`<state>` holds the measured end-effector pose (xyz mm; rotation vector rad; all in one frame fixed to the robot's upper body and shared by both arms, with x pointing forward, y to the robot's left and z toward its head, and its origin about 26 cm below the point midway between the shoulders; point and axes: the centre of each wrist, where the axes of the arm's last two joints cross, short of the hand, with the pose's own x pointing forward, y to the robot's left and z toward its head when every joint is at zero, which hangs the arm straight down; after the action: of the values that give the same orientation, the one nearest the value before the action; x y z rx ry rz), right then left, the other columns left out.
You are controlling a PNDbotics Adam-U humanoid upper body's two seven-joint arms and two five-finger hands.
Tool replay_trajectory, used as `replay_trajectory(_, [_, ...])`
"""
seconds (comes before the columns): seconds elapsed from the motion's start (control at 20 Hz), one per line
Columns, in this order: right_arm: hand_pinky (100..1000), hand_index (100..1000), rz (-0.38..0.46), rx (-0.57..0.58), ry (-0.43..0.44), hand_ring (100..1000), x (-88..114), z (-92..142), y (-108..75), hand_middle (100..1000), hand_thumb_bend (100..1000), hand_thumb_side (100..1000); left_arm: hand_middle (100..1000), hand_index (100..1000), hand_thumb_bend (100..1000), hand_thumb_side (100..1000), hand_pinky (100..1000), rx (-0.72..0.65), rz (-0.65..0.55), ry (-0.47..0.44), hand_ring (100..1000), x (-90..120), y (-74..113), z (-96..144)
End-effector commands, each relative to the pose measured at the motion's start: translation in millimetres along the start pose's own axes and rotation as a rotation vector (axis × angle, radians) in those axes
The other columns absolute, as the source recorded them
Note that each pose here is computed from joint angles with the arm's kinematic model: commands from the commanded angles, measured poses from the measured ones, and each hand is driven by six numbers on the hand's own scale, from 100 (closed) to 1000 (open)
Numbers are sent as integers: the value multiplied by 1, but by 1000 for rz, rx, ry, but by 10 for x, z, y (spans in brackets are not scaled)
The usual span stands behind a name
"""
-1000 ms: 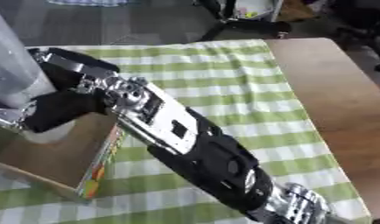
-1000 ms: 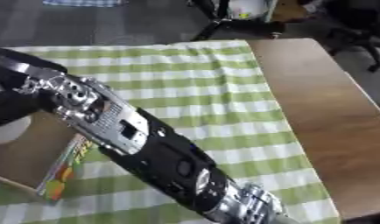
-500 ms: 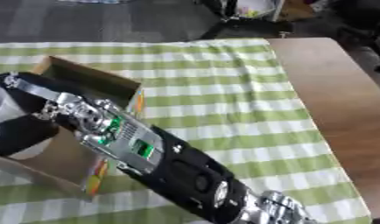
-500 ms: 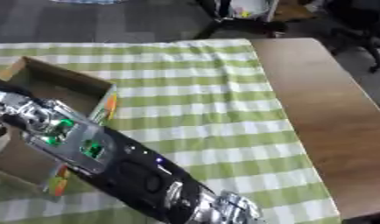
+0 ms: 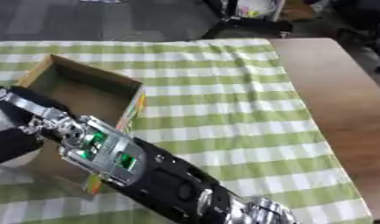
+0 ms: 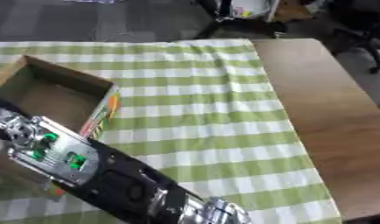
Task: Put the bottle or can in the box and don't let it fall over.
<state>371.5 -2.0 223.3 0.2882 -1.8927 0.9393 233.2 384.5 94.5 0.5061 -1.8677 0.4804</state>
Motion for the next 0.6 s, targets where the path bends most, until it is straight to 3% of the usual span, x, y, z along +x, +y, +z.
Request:
replay_trajectory(0.05, [1000,990,65,43,-96,1000,134,-16,-48,1000,100,418,731,795,171,847,1000,-16,-18,-28,538,77,26,-54])
replay_trajectory(0.1, [1000,1000,93,50,-109,1000,124,-12,-61,1000,100,572,730,795,171,847,1000,-16,-18,-28,538,77,26,-53])
replay_trajectory(0.15, [1000,1000,124,57,-115,1000,110,-9,-70,1000,100,645,730,795,170,846,1000,-15,-18,-28,538,76,27,-53])
replay_trajectory(0.35, [1000,1000,206,100,-102,1000,51,-16,-81,1000,100,658,729,795,170,847,1000,-17,-18,-26,538,73,26,-49])
replay_trajectory(0.5, [1000,983,209,116,-79,1000,-4,-22,-71,1000,100,605,714,788,169,847,1000,-18,-18,-24,537,68,26,-47])
replay_trajectory(0.55, [1000,916,198,111,-66,1000,-31,-26,-65,987,100,566,710,785,169,847,1000,-19,-17,-23,537,67,24,-46])
replay_trajectory(0.6, [1000,846,182,99,-53,1000,-58,-29,-60,898,100,515,710,784,169,848,1000,-20,-16,-23,537,66,21,-46])
